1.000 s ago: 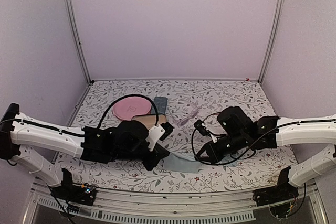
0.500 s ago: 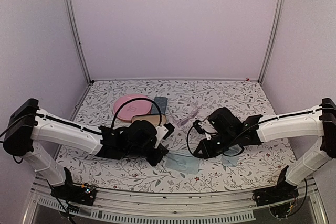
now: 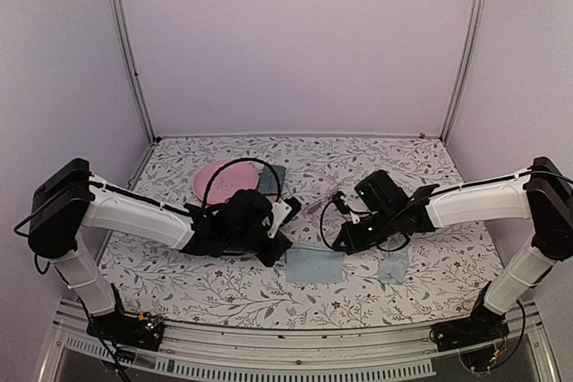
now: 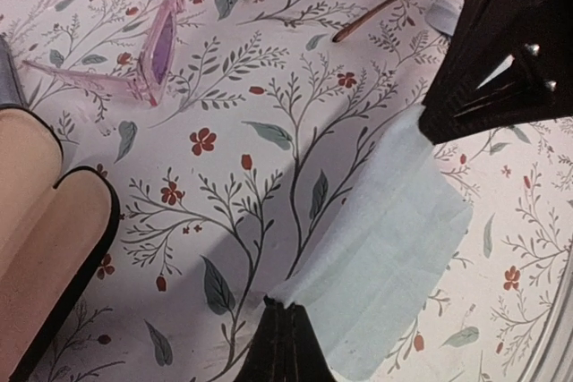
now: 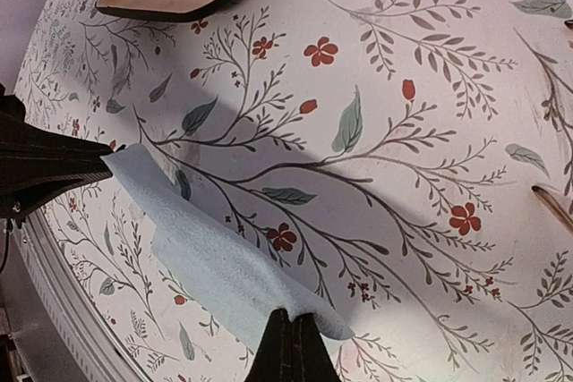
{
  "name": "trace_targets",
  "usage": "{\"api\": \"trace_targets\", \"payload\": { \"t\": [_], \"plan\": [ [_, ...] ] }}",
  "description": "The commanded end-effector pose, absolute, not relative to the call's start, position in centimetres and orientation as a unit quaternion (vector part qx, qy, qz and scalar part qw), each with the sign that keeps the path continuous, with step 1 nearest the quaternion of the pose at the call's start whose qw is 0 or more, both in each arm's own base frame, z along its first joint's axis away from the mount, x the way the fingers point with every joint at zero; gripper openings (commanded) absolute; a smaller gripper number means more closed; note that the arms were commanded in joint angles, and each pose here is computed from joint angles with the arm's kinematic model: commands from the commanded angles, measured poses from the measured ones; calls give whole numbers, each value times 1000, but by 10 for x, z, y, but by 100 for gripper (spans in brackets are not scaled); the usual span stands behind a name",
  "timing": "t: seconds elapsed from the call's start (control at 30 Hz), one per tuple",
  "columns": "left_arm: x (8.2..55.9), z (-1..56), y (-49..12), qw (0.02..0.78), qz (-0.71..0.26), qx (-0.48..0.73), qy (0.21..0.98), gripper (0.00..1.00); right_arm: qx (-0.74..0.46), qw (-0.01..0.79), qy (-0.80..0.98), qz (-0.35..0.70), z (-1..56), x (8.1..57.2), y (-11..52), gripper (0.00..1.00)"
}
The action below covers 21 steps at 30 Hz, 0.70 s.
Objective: Organize the sunglasses
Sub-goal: Fold the glasses cleaning cloth at the center of the board.
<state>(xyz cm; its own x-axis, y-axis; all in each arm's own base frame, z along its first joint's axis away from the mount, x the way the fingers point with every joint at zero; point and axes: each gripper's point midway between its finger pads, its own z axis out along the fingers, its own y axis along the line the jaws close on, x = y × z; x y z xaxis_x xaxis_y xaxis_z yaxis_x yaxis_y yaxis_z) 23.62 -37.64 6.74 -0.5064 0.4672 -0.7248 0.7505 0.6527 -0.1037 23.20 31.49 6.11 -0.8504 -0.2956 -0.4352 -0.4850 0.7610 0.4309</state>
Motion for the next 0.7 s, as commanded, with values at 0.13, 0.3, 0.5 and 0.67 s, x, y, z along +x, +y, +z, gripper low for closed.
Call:
{"api": "trace_targets", "payload": {
  "t": [0.13, 0.3, 0.5, 0.67],
  "plan": [
    [239, 64, -383, 333, -229, 360, 841, 0, -220, 158, 921, 280, 52, 231, 315, 1],
    [226, 54, -380, 315, -238, 358, 846, 0, -220, 141, 920, 293, 48, 218, 311, 2],
    [209, 51, -380, 301, -243, 359, 849, 0, -216, 130, 920, 299, 45, 206, 306, 3],
    [199, 44, -381, 287, -242, 360, 854, 0, -217, 118, 922, 298, 37, 198, 304, 3]
  ]
}}
